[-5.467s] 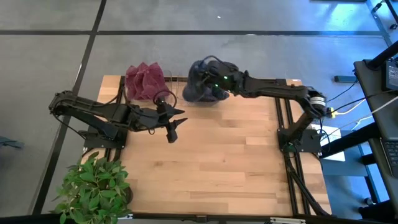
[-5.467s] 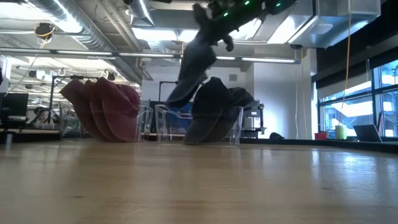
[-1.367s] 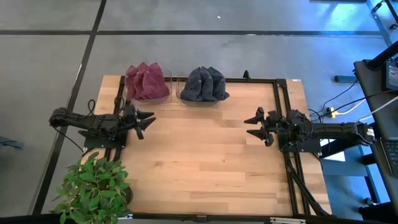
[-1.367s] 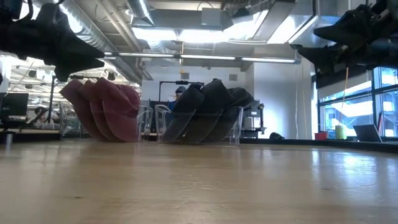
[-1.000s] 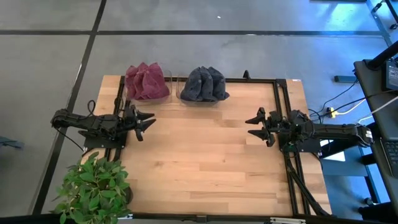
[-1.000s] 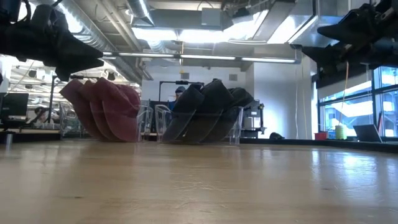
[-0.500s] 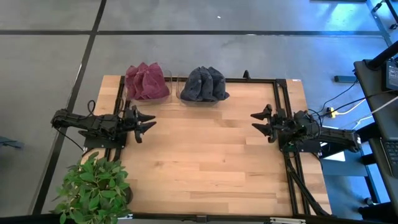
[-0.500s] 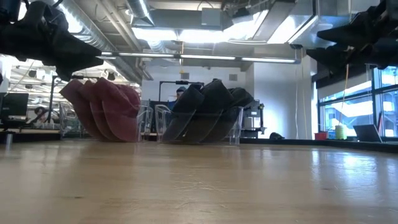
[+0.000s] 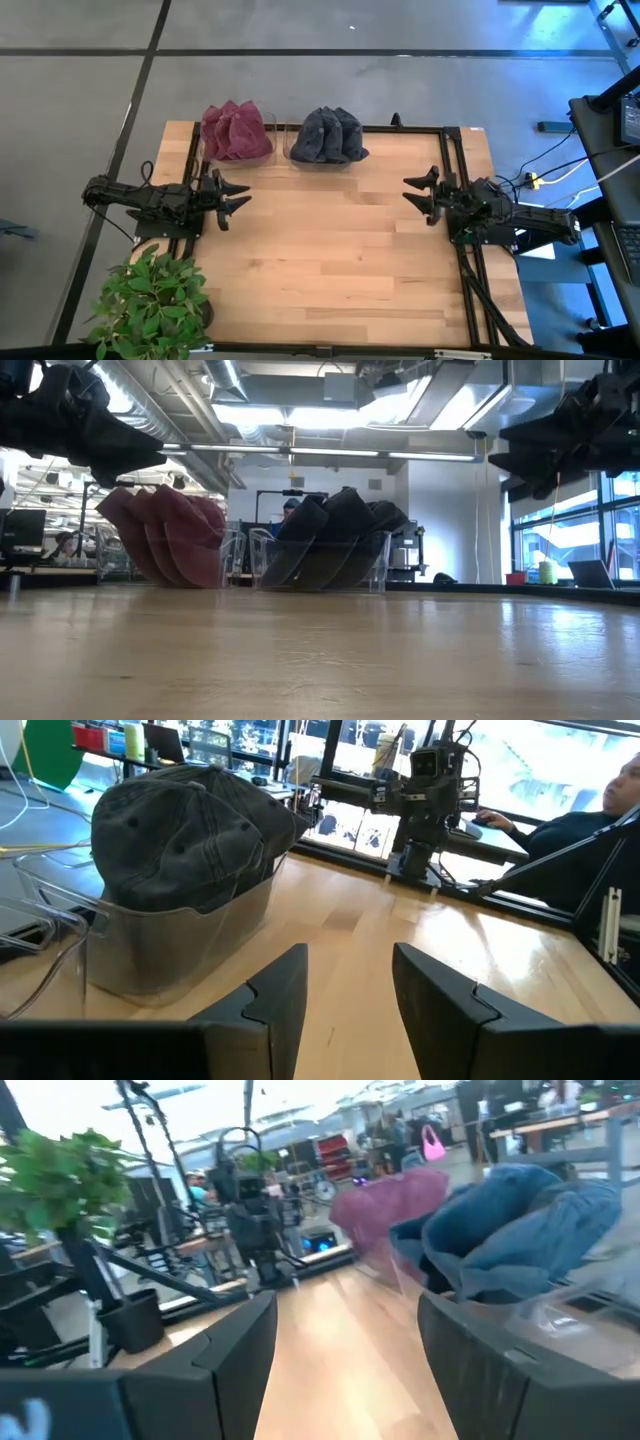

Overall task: Pick & Place hat
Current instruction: Return to Home Position

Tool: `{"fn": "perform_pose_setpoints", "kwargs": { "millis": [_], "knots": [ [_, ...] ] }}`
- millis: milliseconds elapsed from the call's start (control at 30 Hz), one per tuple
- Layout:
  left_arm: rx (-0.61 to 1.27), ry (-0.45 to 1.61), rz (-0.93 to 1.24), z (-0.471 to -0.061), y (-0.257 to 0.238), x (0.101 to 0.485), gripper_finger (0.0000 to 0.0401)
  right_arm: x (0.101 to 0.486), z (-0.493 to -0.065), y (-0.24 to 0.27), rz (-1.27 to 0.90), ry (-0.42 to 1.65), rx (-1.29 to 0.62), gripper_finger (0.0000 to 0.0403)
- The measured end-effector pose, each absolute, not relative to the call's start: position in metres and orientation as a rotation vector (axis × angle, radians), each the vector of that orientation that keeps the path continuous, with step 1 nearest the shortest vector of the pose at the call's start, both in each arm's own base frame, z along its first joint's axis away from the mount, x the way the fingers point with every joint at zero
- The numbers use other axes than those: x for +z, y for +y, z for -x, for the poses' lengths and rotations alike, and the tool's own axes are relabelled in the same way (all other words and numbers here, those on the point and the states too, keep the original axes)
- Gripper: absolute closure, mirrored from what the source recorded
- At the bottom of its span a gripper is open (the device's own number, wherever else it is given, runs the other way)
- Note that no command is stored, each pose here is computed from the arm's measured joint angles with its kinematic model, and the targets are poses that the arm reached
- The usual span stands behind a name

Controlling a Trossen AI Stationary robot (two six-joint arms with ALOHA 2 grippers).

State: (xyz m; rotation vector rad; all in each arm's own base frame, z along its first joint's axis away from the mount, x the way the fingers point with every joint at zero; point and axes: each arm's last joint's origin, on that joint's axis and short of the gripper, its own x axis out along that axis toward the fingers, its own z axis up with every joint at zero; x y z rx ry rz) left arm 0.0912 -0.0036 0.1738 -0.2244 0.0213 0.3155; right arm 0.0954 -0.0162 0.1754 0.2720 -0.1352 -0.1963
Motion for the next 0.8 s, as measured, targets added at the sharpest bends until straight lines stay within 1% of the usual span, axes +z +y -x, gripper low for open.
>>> {"fn": "perform_pose_setpoints", "kwargs": {
  "millis": [133,800],
  "knots": [
    [0.316,0.021,0.225,-0.0912,-0.0036,0.1738,0.0257,0.1717,-0.0958,-0.0164,-0.249,-0.095,-0.209,0.0160],
    [0.316,0.021,0.225,-0.0912,-0.0036,0.1738,0.0258,0.1686,-0.0960,-0.0163,-0.251,-0.062,-0.210,0.0160]
  ]
}}
